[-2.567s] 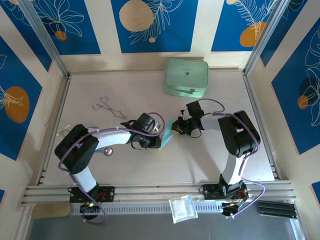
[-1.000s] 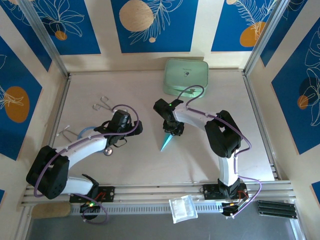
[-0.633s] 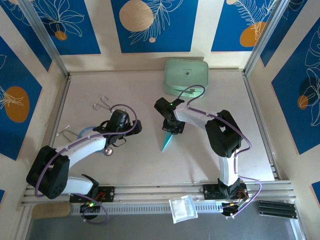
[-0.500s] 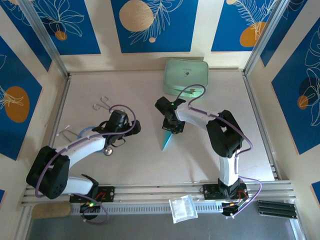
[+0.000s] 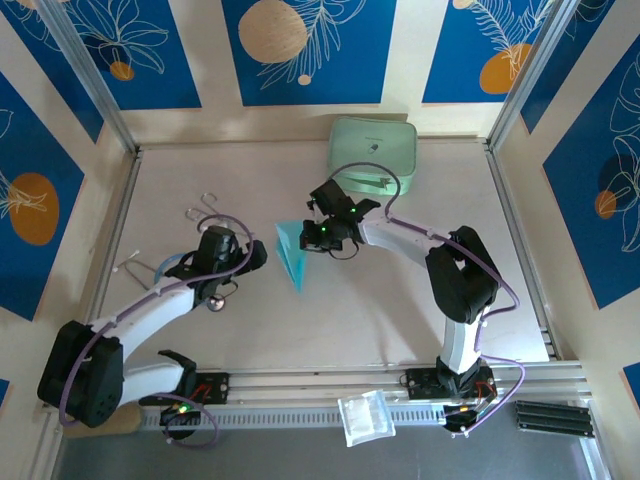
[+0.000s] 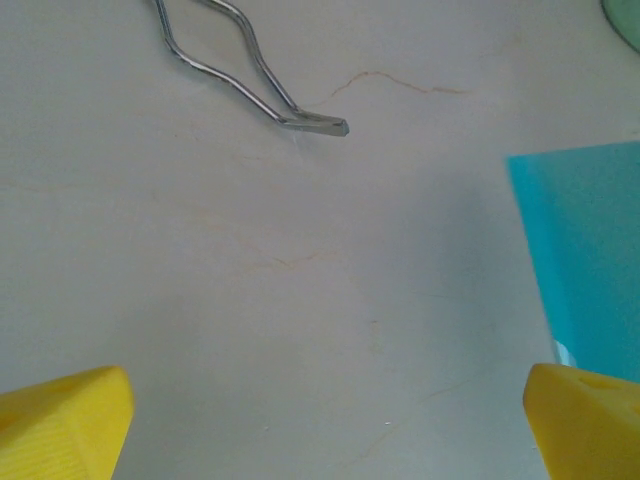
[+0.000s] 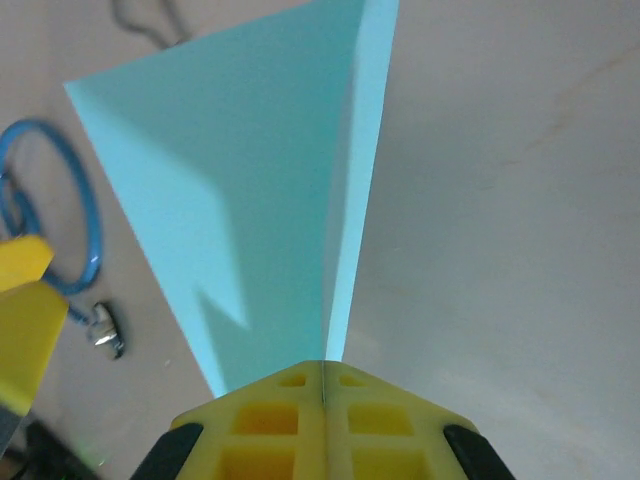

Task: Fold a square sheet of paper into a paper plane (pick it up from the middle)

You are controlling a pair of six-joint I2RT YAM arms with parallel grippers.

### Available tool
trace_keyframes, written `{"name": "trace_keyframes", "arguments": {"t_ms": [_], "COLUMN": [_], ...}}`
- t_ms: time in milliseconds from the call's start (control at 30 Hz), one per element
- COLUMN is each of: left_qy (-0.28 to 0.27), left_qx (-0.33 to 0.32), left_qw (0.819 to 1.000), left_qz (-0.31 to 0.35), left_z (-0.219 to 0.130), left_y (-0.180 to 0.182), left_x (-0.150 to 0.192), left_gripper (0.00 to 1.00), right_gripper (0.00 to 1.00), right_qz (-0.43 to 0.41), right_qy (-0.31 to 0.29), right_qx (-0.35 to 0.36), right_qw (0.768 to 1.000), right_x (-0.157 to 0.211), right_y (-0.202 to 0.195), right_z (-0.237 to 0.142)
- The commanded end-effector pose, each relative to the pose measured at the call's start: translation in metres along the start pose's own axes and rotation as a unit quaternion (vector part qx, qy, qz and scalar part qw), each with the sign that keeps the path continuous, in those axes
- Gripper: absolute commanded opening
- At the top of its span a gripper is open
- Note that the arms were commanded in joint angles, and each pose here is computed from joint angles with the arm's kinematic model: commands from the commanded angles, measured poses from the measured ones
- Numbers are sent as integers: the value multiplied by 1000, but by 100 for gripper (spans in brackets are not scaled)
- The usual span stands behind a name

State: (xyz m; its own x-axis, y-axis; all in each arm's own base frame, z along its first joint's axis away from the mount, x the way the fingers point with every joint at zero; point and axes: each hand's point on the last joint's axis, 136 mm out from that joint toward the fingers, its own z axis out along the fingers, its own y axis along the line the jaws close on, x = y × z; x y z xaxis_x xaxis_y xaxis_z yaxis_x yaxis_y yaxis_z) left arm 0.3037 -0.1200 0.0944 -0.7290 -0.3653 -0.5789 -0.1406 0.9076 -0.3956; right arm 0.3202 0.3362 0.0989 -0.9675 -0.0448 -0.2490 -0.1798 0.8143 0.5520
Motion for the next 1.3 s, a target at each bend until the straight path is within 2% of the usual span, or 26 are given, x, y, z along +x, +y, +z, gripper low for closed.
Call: {"name": "trace_keyframes", "arguments": {"t_ms": [0, 167, 300, 367, 467, 533, 633, 733, 867, 1100, 1267], "left_qy": [2, 35, 74, 90, 110, 125, 147, 160, 174, 193, 204], "left_qx": [0, 46, 99, 125, 176, 206, 219, 208, 214, 219, 227], "left_qw": [1000, 998, 992, 987, 976, 967, 960, 960, 955, 949, 945], "left_qz": [-16, -24, -39, -51, -73, -79, -90, -102, -111, -118, -114], "left_z": [0, 9, 19, 24, 30, 34, 42, 50, 57, 66, 69], "left_y": [5, -12, -33, -43, -61, -74, -82, -79, -82, -88, -94], "left_x": [3, 14, 26, 30, 36, 38, 44, 50, 55, 61, 64], "left_gripper": [100, 93, 76, 72, 65, 56, 40, 32, 32, 36, 36], "right_gripper": [2, 3, 4, 4, 4, 4, 4, 3, 5, 17, 18], "right_qz": [-19, 17, 36, 45, 52, 57, 68, 74, 81, 86, 93], "right_qy": [16, 27, 32, 34, 33, 31, 31, 31, 32, 31, 31], "right_qx": [-86, -100, -93, -89, -86, -82, -82, -81, -76, -58, -52], "right_qw": [996, 994, 995, 994, 994, 995, 994, 993, 993, 994, 994], "right_x": [5, 13, 19, 21, 22, 21, 21, 22, 24, 27, 28], "right_y": [16, -10, -28, -36, -42, -46, -52, -57, -63, -75, -81], "right_z": [5, 18, 25, 27, 27, 28, 29, 30, 31, 30, 30]}}
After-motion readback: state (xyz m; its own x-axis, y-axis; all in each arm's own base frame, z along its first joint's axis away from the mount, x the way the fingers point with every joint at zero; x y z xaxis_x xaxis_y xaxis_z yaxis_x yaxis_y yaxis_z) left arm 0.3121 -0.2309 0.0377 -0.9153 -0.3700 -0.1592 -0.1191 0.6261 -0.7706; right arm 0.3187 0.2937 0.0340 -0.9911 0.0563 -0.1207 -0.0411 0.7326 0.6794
